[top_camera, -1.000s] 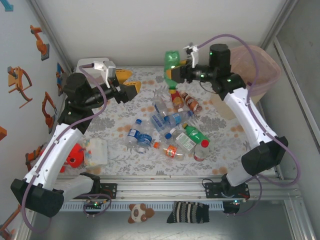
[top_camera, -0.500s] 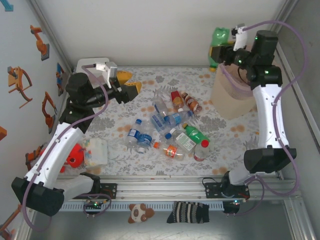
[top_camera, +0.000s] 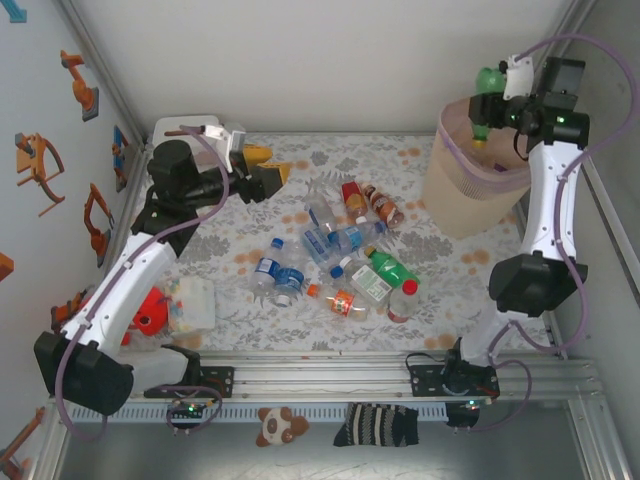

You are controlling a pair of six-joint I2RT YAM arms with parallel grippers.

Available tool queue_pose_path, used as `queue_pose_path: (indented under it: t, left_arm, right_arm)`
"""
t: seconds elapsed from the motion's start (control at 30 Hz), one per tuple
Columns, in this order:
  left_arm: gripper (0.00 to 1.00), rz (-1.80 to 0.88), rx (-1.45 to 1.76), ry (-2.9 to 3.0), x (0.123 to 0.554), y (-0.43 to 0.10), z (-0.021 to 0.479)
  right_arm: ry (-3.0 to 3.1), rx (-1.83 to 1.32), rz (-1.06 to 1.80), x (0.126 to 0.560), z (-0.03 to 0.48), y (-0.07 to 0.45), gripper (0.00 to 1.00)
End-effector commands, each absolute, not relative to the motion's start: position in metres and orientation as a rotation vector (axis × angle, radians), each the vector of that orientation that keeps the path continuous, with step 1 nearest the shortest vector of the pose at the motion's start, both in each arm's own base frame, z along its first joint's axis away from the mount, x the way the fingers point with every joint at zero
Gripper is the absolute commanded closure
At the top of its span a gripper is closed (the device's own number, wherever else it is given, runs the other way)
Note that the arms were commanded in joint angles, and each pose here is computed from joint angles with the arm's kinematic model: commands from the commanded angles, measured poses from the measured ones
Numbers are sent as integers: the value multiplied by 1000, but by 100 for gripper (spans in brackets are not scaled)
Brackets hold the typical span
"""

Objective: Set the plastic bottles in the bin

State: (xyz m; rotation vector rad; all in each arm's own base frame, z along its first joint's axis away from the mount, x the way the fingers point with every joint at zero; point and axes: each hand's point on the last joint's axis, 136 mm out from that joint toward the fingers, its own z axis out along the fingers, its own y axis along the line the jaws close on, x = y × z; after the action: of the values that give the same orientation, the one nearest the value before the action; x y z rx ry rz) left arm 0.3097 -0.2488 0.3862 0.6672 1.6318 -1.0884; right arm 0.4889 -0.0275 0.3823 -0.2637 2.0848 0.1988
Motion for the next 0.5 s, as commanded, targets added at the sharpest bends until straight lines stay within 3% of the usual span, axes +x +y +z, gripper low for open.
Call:
queue_pose_path:
  t: [0.0,0.47]
  left_arm:
    - [22,-1113,696,1613,308,-251,397]
    - [24,-1229,700,1685,318,-265,379]
  right_arm:
    - [2228,-299,159,476,353,-41,51]
    - [2654,-410,304,453,233,-42,53]
